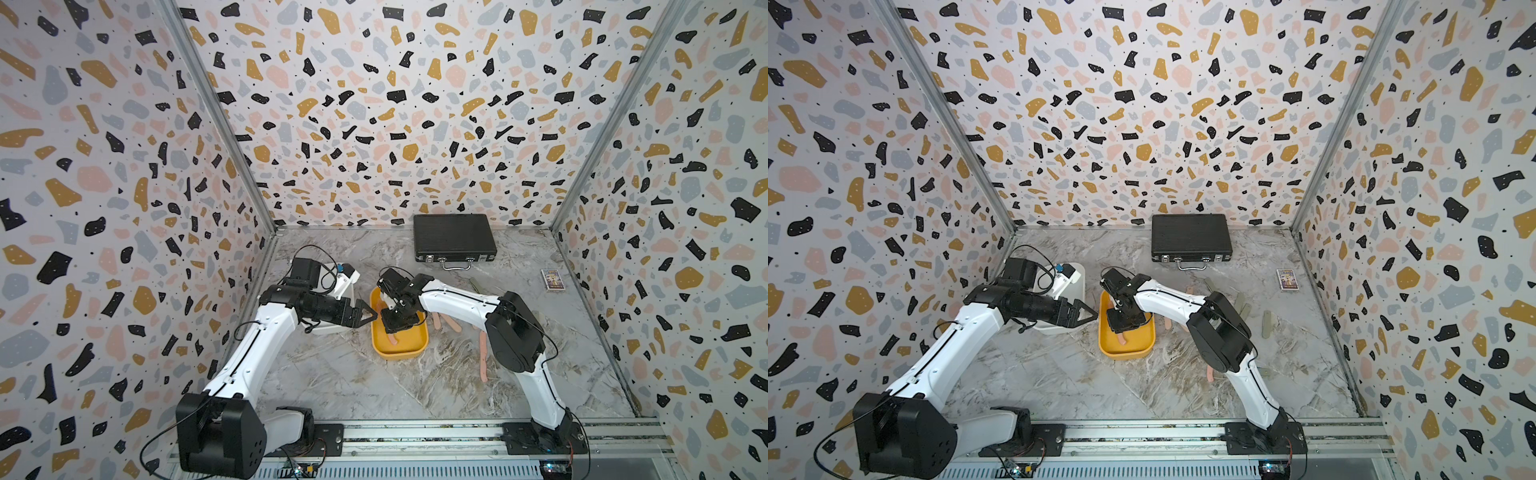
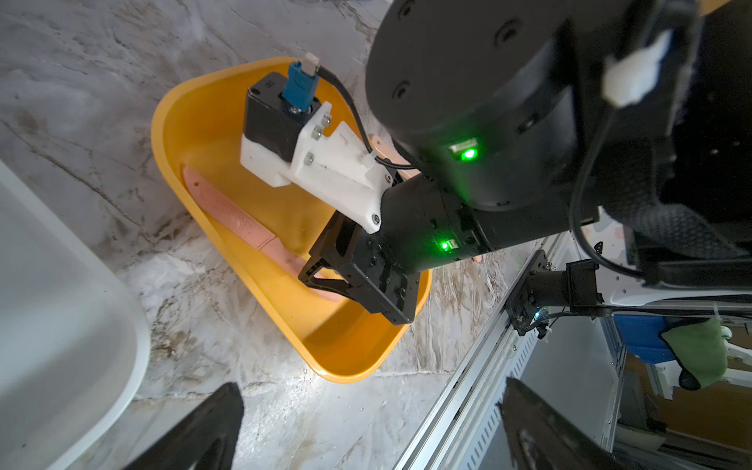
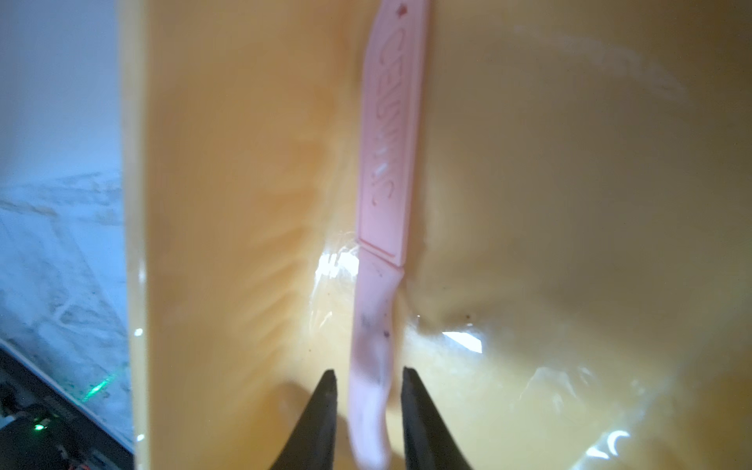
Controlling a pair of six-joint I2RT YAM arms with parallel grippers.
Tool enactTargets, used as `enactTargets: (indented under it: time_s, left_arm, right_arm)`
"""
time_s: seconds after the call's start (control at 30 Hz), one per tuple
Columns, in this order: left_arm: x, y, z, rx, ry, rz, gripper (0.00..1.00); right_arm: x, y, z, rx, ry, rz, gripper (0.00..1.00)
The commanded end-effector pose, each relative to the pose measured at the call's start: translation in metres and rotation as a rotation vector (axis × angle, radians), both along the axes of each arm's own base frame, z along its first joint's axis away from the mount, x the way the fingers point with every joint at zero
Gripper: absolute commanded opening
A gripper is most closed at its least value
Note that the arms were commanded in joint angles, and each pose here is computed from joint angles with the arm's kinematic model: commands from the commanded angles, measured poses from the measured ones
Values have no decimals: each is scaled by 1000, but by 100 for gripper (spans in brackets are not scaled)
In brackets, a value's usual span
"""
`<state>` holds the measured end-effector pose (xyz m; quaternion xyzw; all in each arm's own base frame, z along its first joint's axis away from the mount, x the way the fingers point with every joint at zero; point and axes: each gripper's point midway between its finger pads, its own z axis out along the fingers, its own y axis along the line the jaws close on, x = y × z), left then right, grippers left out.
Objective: Place the fruit knives into the storage box by color
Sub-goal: Place the fruit knife in the storage box, then pick up the fruit knife from the center of the board.
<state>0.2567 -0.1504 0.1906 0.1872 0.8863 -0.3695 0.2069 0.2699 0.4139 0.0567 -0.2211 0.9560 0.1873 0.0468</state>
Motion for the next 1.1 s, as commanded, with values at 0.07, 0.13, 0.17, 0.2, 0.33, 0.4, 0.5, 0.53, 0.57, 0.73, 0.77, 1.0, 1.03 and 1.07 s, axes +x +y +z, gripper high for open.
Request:
enactTargets:
  time_s: [0.07,0.13,0.17,0.2,0.33,0.4,0.5,0.53,0.57,0.73,0.77,1.0,1.03,1.07]
  left_arm:
    - [-3,2,2,3,-23,-5,99]
    - [-4,3,4,3,-31,-5,99]
    - [-4,2,6,1,-35,-7,99]
    - [-4,2,8,-2,-42,-7,99]
    - [-4,-1,22,-22,-62,-18,99]
    - [-4,-3,29,-36,-66,-27,99]
    - [-10,-11,40,-56,-71,-70,99]
    - [-12,-15,43,-51,-77,-91,99]
    - [-14,-17,45,-47,-83,-105,99]
    - [-20,-35,60,-83,-84,-164,99]
    - [-21,-38,62,-95,-83,-174,99]
    - [-24,-56,54,-169,-46,-190,99]
    - [-24,-57,52,-169,-45,-193,99]
    - [-24,-57,50,-169,-42,-192,99]
  right_arm:
    - [4,10,34,72,-49,32,45]
    - [6,3,44,74,-83,31,49]
    - [8,0,51,82,-102,29,51]
    - [9,-4,57,91,-120,26,54]
    - [13,-25,78,109,-187,-11,63]
    - [11,-37,84,100,-203,-26,64]
    - [7,-59,91,73,-235,-50,65]
    - [5,-67,92,60,-244,-59,65]
    - [3,-74,92,49,-248,-67,65]
    - [-12,-119,81,-50,-243,-111,66]
    - [-15,-128,78,-65,-241,-122,66]
    - [-49,-202,56,-179,-198,-222,66]
    - [-54,-211,52,-192,-193,-236,66]
    - [-59,-219,49,-205,-185,-247,66]
